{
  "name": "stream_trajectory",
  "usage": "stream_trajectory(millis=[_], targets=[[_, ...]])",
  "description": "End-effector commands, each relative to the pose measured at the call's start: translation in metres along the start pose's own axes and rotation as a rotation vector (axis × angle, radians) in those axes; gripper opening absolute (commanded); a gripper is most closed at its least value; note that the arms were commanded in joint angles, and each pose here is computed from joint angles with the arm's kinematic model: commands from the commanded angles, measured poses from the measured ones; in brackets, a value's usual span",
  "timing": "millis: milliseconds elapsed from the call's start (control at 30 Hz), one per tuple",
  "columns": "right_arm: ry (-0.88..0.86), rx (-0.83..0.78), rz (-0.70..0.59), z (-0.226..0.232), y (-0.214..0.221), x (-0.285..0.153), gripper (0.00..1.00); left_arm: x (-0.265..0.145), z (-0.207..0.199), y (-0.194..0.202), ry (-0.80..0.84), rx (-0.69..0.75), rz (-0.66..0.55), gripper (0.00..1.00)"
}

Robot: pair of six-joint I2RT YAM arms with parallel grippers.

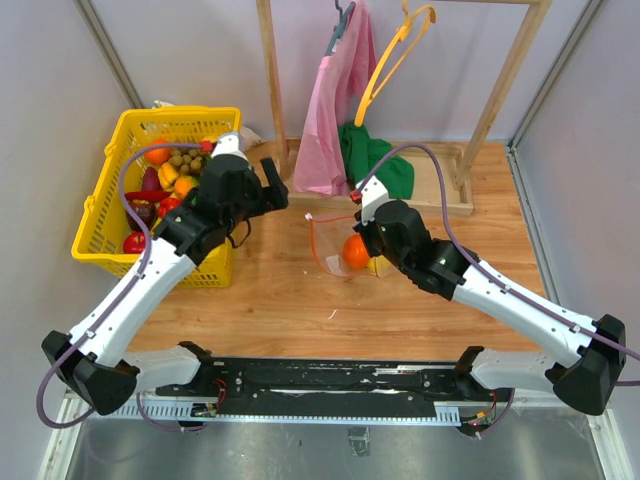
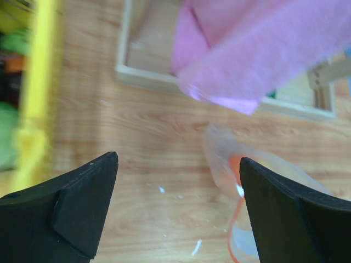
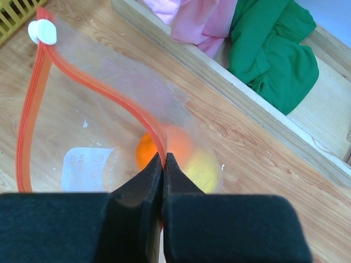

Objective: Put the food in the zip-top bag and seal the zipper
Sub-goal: Pick up the fake fruit from the bin.

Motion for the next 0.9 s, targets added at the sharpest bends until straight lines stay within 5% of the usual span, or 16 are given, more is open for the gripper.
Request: stream_trajectory(millis=[0,400,867], targets=[[0.015,-0.008,-0.026,-0.002,-0.005,-0.006,0.01,-0.018,0.052,-0.036,-0.156,0.045,-0.053,0.97],[-0.007,-0.023,-0.026,0.001,-0.007,-0.005,0.01,0.006,0.181,-0.061,-0.41,-0.105,-0.052,0.99],[-0.025,-0.037,-0.021,0.005,-0.005,0.0,0.01,0.082,0.266,-0.056,-0.519,-0.075,0.065,0.93]])
Point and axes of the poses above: each gripper's point midway between its finger pads, its own x axis out along the fingers, its own z axis along the line the jaws close on, y = z × x, the point moved 3 cm from there along -x, back along the fingers, and after that the axes turned 11 degrees about x, right-handed, at the moved point
